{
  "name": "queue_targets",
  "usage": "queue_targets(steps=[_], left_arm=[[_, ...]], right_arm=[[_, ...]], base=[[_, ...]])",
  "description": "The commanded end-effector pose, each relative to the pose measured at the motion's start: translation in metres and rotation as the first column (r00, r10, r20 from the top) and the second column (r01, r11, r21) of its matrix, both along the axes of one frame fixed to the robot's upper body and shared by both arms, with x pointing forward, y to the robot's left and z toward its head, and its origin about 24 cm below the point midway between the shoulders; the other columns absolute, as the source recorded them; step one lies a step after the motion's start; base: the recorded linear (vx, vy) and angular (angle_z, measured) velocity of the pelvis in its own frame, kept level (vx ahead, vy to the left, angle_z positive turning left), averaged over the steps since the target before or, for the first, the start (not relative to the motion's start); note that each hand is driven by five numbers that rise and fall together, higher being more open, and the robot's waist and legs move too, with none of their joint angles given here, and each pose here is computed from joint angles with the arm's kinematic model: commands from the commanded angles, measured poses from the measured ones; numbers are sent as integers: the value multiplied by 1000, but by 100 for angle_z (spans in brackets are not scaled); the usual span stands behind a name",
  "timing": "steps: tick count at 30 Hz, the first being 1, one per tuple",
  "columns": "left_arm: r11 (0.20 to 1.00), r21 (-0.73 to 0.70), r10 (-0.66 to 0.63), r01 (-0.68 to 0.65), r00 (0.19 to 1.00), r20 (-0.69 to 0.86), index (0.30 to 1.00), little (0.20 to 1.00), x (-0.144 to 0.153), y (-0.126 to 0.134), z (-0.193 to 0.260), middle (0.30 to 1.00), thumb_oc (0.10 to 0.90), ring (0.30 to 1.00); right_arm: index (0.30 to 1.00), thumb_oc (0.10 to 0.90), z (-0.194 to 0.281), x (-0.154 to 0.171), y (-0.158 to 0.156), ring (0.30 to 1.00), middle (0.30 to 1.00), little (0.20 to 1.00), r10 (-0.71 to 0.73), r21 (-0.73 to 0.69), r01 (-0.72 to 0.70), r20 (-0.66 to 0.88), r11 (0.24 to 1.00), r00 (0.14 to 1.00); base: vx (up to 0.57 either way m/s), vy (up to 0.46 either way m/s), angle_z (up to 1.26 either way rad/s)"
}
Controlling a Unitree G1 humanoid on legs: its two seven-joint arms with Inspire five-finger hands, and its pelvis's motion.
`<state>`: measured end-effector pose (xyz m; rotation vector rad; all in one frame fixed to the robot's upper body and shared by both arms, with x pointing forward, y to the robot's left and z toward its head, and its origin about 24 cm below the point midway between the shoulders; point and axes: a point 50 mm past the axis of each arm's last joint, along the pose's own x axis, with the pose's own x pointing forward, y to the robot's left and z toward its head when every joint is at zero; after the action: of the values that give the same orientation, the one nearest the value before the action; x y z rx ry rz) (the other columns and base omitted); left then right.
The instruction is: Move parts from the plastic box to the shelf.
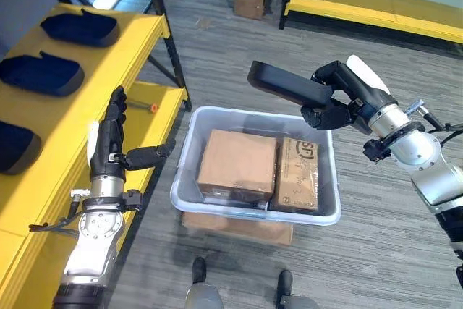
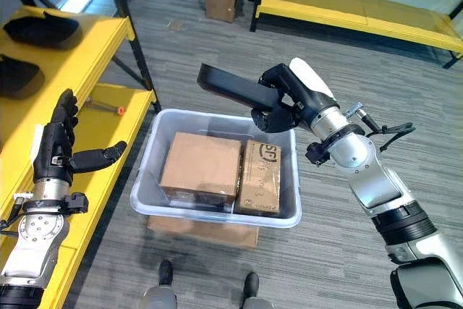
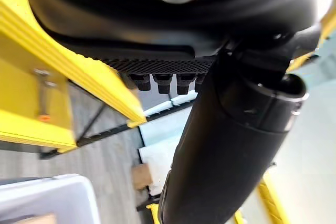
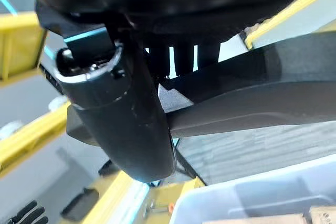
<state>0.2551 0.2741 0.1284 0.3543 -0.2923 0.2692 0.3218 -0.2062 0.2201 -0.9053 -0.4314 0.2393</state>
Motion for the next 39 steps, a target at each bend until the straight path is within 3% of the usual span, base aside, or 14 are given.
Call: queue_targets(steps=[1,9,16,25,29,39], left_arm=[[985,130,-136,116,978,157,1000,1000,5,-13,35,1000,900,1000],[959,177,-258,223,942,214,1000,1000,19,-33,59,1000,900,1000],[930,287,-295,229,931,213,1000,1000,25,-38,73,1000,900,1000],[822,550,-271,145,950,154,1000,1000,28,-27,91,1000,900,1000],[737,664,-268,127,957,114,1000,1000,32,-28,91,1000,900,1000],[641,751,-284,158,958,41,1000,1000,42,-36,84,1000,900,1000]], right_arm=[[300,400,34,3,30,300,300,300,139,79,-153,159,985,977],[300,400,32,5,45,300,300,300,196,70,-208,144,976,970],[300,400,31,6,49,300,300,300,220,63,-229,123,971,968],[300,400,30,6,46,300,300,300,236,61,-243,97,968,967],[300,400,31,5,47,300,300,300,245,58,-252,107,966,963],[300,400,32,4,55,300,300,300,281,65,-289,112,955,953]], base=[[-34,3,-11],[3,6,-6],[0,0,0],[0,1,0],[4,12,-9],[1,1,-1]])
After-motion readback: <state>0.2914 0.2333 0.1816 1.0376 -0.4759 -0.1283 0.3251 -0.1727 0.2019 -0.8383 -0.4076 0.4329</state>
